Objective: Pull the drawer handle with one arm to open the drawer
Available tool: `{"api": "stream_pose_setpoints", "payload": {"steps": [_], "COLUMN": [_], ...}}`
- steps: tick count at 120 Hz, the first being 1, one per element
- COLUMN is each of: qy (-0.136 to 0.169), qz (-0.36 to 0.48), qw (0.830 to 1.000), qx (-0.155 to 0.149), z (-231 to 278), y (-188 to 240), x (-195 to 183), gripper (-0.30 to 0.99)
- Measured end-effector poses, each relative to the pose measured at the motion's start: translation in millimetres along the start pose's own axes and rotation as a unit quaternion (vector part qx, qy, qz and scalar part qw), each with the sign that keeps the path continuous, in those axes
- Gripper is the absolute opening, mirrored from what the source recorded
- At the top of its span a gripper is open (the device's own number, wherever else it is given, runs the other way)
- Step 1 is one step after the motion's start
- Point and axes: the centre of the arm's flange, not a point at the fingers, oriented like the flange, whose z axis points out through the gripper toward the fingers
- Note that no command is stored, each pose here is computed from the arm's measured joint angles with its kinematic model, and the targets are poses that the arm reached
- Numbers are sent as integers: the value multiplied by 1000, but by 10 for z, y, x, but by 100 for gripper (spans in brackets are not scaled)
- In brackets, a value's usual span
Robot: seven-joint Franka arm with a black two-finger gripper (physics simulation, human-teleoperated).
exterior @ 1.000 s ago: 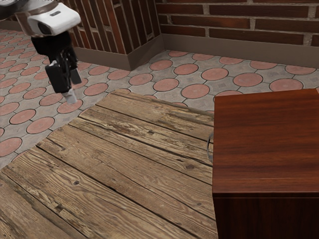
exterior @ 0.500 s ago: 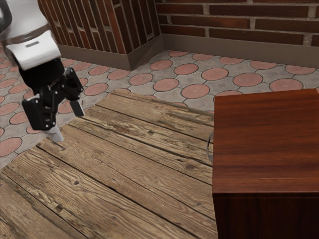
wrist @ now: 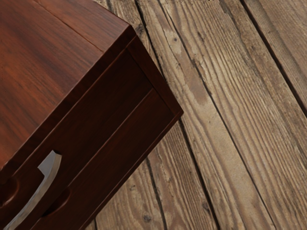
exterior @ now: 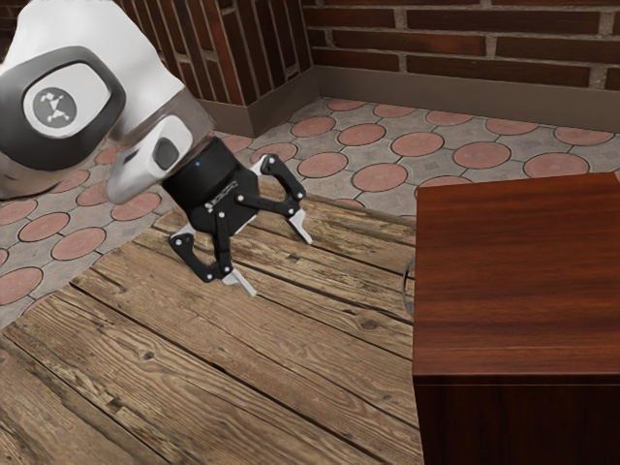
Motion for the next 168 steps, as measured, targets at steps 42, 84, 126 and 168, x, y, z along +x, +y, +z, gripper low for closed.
{"api": "stream_pose_setpoints", "payload": {"steps": [42,84,126,168], "qy": [4,-5,28,41], "qz": [267,399,365,348], "qw": [962,910,921,928], "qx": [53,113,131,128], "z": [502,838,1185,1438], "y": [-207,-464,-528,-554], "x": [-99,-280,-357,-429], "gripper": [45,35,33,29]}}
